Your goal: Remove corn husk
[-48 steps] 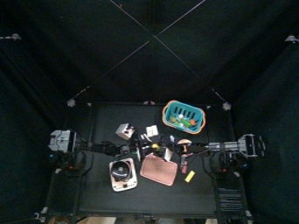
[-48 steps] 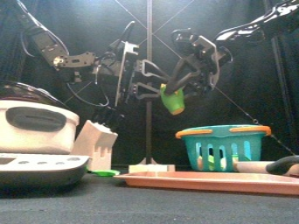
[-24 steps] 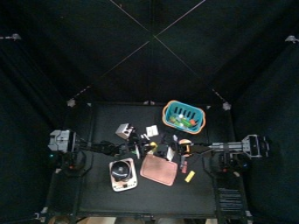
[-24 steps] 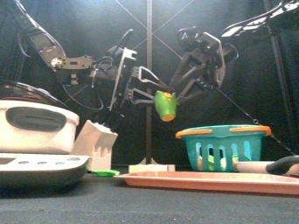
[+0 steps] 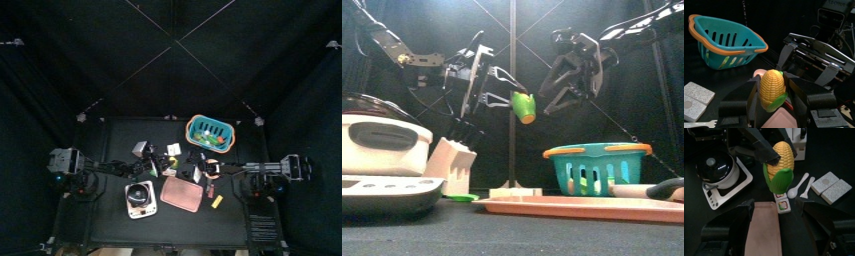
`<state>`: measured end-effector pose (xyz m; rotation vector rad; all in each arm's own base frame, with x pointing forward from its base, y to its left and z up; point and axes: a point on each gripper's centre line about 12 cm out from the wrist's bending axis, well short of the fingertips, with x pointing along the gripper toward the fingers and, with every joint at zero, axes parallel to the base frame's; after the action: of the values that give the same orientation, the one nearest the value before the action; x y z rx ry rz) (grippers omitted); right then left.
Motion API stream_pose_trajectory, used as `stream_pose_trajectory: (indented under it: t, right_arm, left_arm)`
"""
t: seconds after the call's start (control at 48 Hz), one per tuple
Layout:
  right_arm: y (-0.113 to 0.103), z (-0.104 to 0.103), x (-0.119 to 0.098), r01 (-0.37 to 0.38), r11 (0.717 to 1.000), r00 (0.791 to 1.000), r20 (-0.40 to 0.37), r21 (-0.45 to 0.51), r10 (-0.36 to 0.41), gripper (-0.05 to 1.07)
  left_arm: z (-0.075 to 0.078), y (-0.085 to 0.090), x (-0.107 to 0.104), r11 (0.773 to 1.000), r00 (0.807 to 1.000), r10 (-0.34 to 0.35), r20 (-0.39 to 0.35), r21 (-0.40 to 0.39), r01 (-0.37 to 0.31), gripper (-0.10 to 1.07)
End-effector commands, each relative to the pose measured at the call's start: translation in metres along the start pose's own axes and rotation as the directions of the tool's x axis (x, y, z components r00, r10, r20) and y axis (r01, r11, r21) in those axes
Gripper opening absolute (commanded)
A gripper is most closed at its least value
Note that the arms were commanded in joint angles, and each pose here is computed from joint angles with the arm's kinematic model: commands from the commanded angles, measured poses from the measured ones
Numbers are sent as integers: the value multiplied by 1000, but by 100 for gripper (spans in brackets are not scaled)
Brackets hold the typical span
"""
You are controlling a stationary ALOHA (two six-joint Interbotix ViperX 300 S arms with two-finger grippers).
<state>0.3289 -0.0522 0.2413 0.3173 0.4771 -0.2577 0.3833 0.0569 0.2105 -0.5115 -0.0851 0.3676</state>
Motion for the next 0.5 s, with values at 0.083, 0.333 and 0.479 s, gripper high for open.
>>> stream_pose_trajectory:
  t: [0.083,0.333,0.479]
  right_arm:
    - [-6,19,1,5,1000,999,51,12,-6,96]
    - [-2,24,13,-30,999,997,65,-14,31,96]
    - [-1,22,16,-34,999,998,59,-18,35,94]
  left_arm:
    - [10,-12,-2,999,999,-35,27,-8,35,41]
    - [6,-20,-3,998,998,-56,23,-8,56,41]
    - [6,-20,-3,998,998,-56,25,-6,56,41]
